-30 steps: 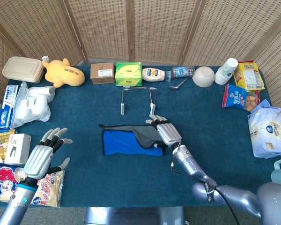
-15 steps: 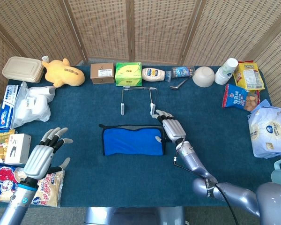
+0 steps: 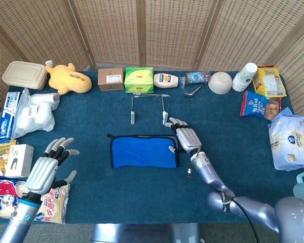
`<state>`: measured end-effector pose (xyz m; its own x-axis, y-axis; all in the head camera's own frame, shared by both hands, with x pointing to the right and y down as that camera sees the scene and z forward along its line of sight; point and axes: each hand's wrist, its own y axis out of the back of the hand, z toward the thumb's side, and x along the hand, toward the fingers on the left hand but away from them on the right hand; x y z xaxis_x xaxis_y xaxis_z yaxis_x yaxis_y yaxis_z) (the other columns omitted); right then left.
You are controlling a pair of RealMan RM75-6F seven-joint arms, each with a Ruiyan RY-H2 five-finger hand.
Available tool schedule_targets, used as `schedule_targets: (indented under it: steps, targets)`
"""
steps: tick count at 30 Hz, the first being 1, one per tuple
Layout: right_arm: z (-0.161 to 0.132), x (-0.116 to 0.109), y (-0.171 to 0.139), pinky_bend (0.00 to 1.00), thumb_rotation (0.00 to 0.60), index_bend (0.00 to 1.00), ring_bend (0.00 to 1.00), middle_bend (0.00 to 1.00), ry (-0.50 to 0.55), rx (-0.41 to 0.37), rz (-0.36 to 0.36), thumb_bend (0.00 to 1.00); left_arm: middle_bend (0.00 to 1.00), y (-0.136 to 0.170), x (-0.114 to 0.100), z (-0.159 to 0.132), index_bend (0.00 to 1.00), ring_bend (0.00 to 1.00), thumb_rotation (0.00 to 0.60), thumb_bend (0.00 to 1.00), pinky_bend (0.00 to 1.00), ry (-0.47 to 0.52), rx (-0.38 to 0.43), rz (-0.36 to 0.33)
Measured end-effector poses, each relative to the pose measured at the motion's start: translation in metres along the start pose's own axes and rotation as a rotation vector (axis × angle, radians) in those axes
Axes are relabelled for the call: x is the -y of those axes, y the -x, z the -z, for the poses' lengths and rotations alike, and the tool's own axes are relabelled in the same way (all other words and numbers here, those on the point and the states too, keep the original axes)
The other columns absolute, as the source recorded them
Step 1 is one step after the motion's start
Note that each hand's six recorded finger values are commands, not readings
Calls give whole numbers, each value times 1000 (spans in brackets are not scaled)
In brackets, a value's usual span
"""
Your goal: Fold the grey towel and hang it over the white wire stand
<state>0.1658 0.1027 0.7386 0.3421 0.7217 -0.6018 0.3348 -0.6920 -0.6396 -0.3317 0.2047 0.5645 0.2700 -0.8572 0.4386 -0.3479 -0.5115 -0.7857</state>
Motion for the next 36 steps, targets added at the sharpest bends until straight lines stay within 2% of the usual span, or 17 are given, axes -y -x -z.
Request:
schedule_targets:
  steps: [12,21,36]
  targets:
    - [-3,11,-1,0,600,133,0,42,-53,-12,-24,286,101,4,-1,1,294,0,600,439,0,-1,-3,-5]
    - [0,7,6,0,600,113,0,33,-151,-17,8,286,101,5,-3,1,294,0,600,439,0,-2,-2,-10]
    - [13,1,12,0,600,108,0,32,-203,16,41,285,100,4,-1,1,294,0,600,439,0,0,-2,-9]
